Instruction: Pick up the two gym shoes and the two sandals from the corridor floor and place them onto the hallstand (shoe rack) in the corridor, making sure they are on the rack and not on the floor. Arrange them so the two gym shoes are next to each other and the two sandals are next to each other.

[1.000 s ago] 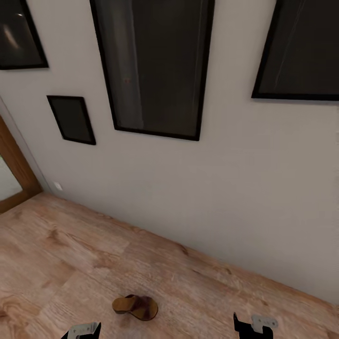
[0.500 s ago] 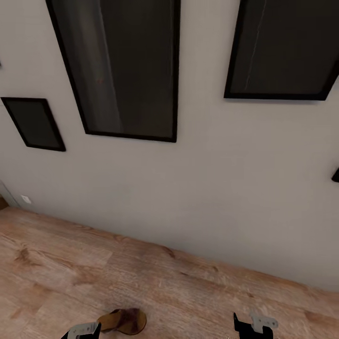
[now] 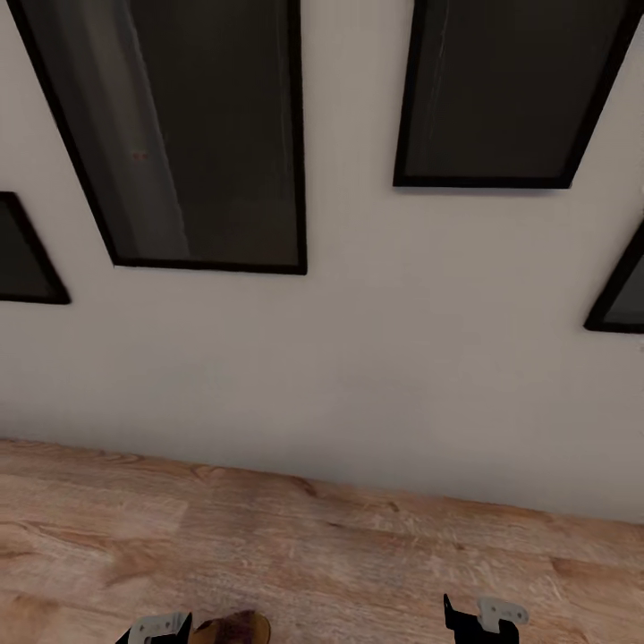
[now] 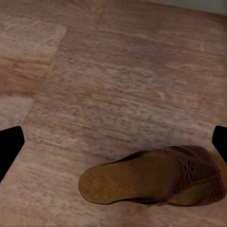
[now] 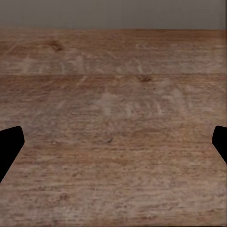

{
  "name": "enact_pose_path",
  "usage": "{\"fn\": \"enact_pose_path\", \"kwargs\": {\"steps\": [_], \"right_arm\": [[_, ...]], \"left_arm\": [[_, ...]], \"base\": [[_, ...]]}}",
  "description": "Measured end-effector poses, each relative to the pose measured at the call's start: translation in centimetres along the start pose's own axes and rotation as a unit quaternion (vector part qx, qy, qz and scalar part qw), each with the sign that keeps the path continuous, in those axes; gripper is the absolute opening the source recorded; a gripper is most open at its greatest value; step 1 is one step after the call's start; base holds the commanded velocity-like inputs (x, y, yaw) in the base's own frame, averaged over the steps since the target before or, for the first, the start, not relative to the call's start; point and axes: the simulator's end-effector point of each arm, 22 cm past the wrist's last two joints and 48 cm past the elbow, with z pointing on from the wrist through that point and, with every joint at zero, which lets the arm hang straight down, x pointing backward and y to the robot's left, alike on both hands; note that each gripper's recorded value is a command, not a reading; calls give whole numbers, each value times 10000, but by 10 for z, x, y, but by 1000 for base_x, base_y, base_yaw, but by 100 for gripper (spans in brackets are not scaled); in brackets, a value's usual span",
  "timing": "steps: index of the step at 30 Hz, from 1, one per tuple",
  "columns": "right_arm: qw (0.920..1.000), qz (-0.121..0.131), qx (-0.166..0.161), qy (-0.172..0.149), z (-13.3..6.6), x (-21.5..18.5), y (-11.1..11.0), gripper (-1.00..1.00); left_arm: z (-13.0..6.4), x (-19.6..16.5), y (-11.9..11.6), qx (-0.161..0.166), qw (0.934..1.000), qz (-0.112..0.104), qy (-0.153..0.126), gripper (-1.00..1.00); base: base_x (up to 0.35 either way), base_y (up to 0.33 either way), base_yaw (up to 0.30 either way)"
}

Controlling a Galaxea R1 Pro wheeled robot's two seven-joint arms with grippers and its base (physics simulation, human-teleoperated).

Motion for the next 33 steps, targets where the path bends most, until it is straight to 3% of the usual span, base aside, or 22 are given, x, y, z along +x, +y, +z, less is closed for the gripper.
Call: {"fn": "enact_pose_path", "kwargs": {"steps": [33], "right_arm": [[10000,-17,4,1,0,0,-1,100]], "left_arm": [[0,0,0,-5,10000,0,-1,100]], "base": [[5,26,-10]]}}
